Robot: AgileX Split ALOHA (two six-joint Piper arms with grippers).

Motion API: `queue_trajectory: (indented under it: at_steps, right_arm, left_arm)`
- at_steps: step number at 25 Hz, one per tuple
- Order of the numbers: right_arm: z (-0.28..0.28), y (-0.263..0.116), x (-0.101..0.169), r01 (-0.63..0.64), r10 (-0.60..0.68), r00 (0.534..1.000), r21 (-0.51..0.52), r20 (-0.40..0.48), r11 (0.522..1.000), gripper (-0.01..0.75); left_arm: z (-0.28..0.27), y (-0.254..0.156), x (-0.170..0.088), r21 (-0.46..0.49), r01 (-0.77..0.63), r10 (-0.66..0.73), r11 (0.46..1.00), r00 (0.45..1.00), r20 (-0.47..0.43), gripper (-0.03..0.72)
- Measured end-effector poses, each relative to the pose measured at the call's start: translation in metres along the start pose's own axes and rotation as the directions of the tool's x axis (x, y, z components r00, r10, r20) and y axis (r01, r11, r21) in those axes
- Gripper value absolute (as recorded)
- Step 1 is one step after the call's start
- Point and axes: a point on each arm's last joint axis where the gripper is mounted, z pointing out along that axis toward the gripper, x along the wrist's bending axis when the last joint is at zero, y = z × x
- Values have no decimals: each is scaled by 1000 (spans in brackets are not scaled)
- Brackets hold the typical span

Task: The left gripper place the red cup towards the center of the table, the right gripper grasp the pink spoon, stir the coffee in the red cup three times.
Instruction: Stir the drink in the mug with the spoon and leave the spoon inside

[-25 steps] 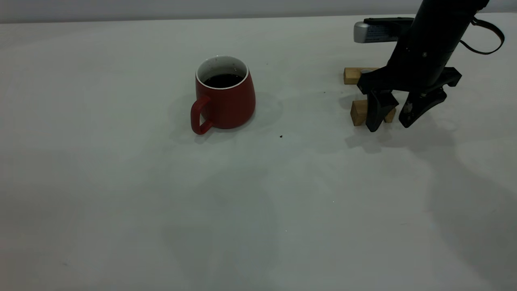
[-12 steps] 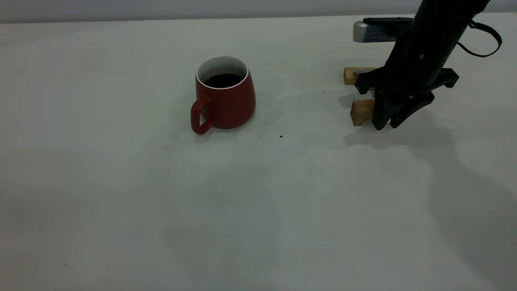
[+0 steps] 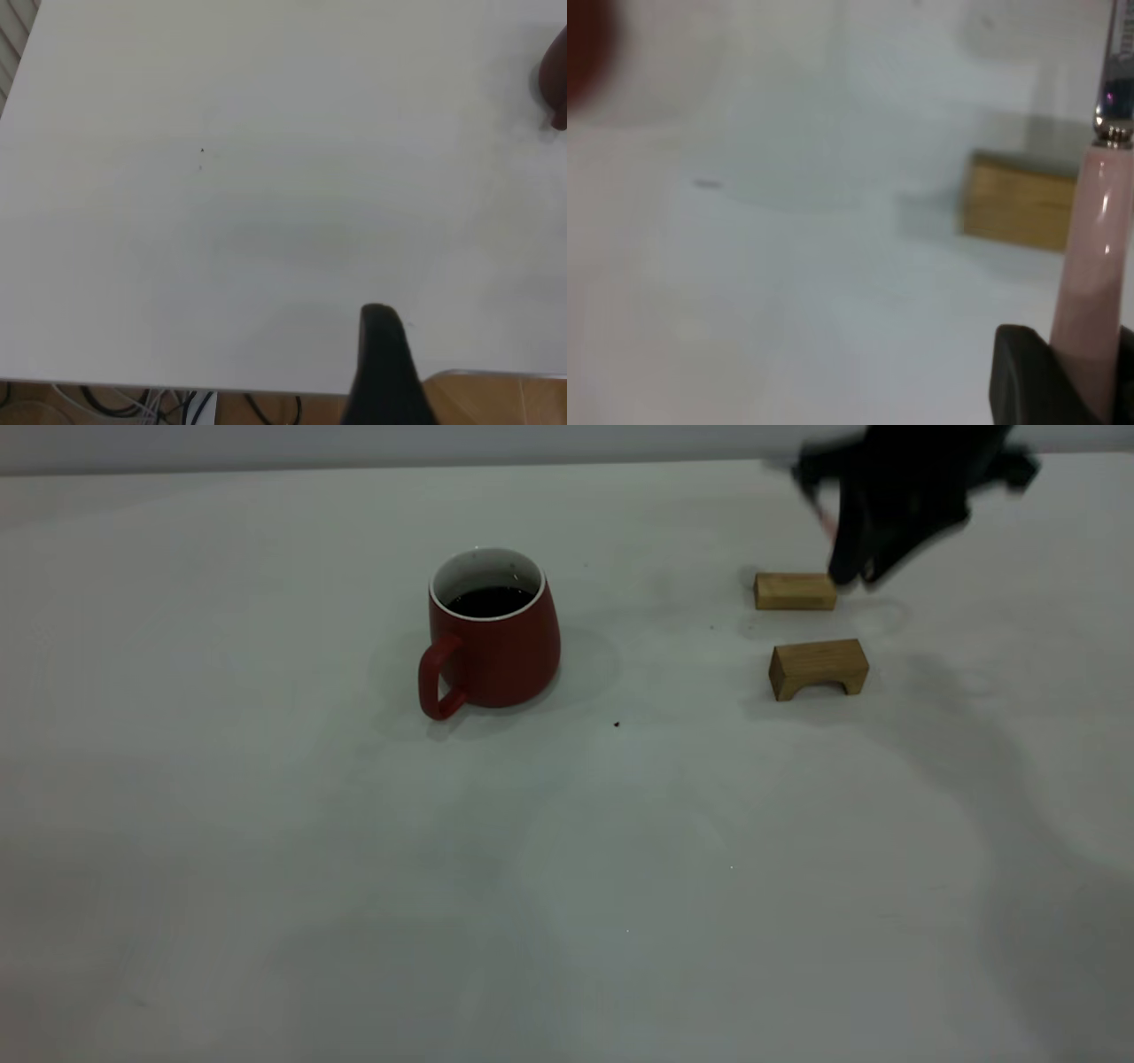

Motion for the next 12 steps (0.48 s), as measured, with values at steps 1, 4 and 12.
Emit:
queue_trajectory:
  at_steps: [1, 4, 12]
  right_arm:
    - [-14, 1, 8, -55, 54, 997, -5, -48, 998, 145]
    - [-41, 4, 31, -283, 283, 926, 35, -249, 958, 145]
    - [-48, 25, 82, -710, 760, 329, 384, -560, 590, 145]
  left_arm:
    - [0, 0, 0, 0, 0, 0, 1000, 1000, 0, 573]
    - [0, 0, 0, 0, 0, 0, 1000, 1000, 0, 573]
    - [0, 0, 0, 0, 0, 0, 1000, 1000, 0, 573]
